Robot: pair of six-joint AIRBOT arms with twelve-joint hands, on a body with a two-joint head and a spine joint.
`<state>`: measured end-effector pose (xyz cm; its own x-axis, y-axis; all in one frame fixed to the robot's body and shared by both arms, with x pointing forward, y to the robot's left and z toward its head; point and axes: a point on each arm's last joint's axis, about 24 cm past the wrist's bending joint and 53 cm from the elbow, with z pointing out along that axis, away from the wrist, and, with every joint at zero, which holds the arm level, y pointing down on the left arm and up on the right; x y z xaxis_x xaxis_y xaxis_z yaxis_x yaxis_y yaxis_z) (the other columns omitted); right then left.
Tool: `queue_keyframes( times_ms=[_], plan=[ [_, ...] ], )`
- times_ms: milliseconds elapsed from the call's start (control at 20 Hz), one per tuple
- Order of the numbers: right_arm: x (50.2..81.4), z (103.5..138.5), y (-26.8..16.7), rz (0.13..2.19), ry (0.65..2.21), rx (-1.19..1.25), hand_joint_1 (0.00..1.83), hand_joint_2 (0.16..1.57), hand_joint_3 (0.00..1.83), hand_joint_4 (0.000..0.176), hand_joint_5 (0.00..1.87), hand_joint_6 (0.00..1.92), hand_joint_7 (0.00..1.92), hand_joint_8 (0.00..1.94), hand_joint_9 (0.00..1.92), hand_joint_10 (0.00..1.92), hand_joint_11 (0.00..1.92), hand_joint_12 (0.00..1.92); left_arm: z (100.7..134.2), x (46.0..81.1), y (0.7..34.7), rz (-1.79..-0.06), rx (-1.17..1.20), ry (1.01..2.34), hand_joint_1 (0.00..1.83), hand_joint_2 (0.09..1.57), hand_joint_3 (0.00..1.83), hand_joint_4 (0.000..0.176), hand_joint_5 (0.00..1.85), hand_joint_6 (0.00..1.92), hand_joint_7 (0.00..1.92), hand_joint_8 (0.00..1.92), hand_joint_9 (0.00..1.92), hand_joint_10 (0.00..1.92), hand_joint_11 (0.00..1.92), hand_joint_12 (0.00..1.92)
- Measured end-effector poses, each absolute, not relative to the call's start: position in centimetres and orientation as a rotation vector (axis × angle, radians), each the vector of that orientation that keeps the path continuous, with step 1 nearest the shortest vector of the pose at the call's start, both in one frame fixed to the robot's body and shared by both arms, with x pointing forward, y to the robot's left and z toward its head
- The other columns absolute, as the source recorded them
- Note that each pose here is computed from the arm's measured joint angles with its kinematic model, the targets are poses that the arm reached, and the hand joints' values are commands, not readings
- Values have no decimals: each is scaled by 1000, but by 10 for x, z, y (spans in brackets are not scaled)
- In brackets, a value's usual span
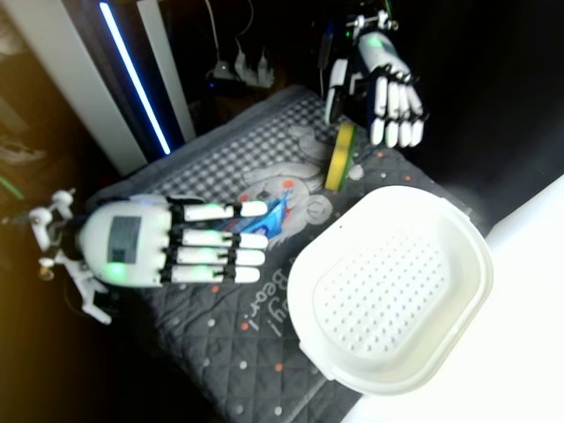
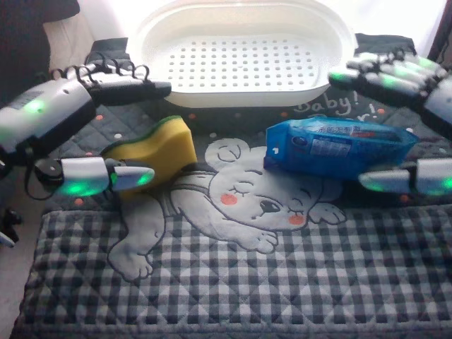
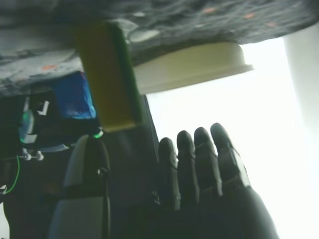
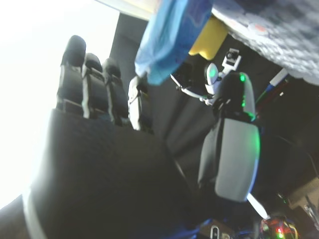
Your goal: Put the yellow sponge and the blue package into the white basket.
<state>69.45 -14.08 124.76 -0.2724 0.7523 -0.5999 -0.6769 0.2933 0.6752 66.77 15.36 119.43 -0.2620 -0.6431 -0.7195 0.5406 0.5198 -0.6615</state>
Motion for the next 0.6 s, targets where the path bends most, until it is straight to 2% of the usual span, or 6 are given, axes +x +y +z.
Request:
queue_keyframes(
  times_ms=[100,250,350,450,550,600],
  plan=[
    [697,1244,-132,1386,1241,83,850,918,0,176,188,5,178,7,144,9,0,551,1190,673,149,-1129,-100,1462,887,979,0,0,481,4,379,4,283,10,0,712],
    [697,1229,-118,1380,1302,64,848,925,1,176,194,2,206,3,148,1,0,568,1178,680,141,-1121,-107,1502,798,988,0,27,479,0,435,7,354,14,0,844],
    [703,1227,-123,1365,1304,81,828,921,0,176,241,5,237,4,192,8,0,656,1168,680,133,-1121,-95,1537,806,943,0,0,560,5,560,11,469,24,25,1013],
    [707,1225,-126,1357,1309,101,842,924,0,176,358,4,350,3,343,18,0,906,1158,682,126,-1132,-103,1565,846,956,0,0,589,3,601,6,521,20,3,1040],
    [705,1223,-121,1361,1318,83,1008,981,3,95,649,11,655,15,673,52,254,1139,1153,683,125,-1130,-108,1579,884,1081,6,0,701,7,766,16,656,32,25,1160],
    [704,1222,-119,1364,1321,83,1200,1022,5,0,874,29,881,35,954,123,579,1183,1152,684,125,-1130,-110,1579,1137,1137,2,0,827,876,925,861,829,74,191,1299]
  ],
)
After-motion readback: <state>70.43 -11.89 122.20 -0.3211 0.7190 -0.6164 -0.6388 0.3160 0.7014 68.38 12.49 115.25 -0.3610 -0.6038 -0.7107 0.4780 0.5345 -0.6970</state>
